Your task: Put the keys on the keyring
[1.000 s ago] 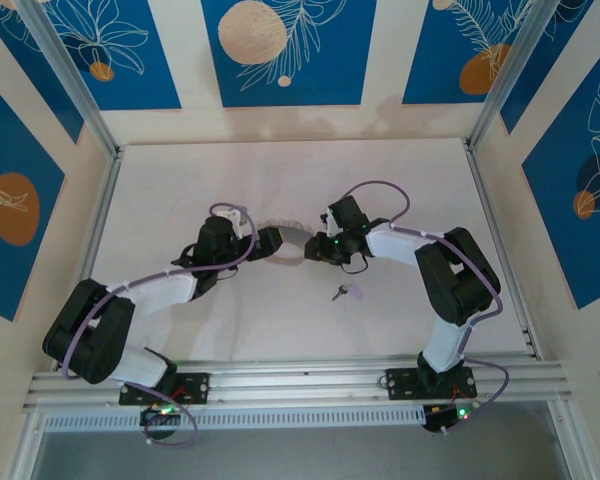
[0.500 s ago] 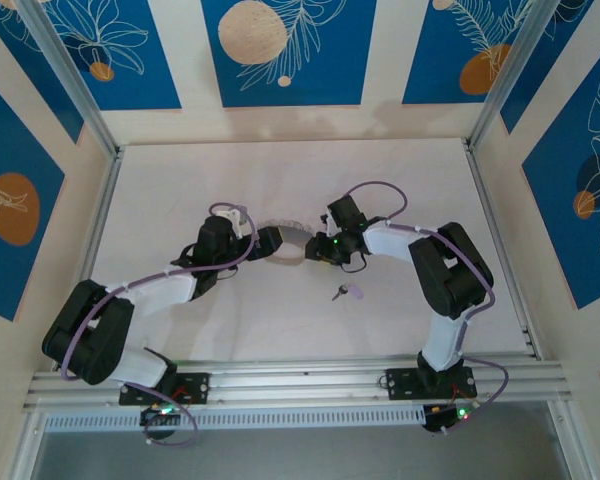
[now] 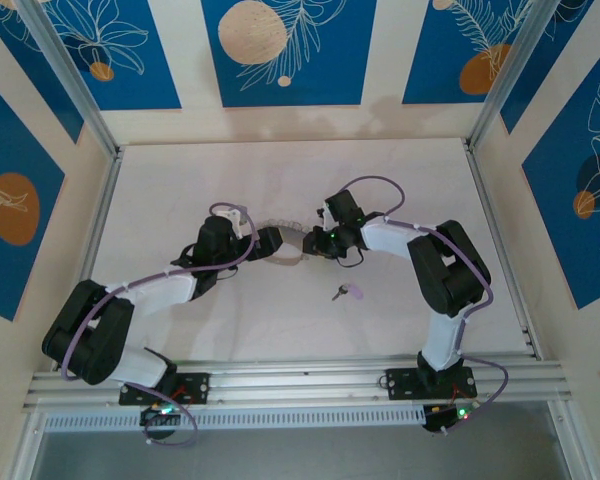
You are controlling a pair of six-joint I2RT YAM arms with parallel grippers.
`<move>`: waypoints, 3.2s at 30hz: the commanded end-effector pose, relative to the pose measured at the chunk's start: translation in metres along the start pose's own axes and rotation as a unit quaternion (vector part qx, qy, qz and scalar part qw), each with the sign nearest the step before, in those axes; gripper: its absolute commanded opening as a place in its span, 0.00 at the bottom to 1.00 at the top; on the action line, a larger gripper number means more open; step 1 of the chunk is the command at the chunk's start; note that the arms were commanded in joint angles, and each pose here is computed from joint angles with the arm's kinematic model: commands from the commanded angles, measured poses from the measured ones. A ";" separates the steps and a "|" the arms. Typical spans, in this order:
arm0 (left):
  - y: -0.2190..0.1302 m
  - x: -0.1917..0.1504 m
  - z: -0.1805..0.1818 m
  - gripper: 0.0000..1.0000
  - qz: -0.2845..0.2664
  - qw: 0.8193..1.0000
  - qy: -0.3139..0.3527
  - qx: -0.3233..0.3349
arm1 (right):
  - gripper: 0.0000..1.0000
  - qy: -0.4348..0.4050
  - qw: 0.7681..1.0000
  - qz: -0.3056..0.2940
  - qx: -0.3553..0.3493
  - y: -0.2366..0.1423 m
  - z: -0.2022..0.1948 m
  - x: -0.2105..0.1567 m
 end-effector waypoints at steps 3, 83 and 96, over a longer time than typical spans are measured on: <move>-0.005 0.013 -0.008 1.00 -0.019 1.000 0.006 -0.017 | 0.30 -0.011 1.000 0.001 0.004 -0.007 0.008 -0.006; -0.035 0.029 0.012 1.00 -0.047 0.999 0.010 0.023 | 0.21 -0.289 0.926 -0.039 -0.240 0.014 -0.005 -0.004; -0.035 0.028 0.013 1.00 -0.047 0.999 0.009 0.023 | 0.21 -0.273 0.933 -0.029 -0.231 0.015 -0.010 -0.009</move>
Point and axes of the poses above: each hand's point on the last joint's axis, 136 mm out from that joint toward the fingers, its own y axis out along the fingers, its own z axis along the line the jaws close on, x = y × z, the point moved 1 cm from there along -y, back along the fingers, and after that the axes turned 10 degrees about y, right-handed, at the moved point
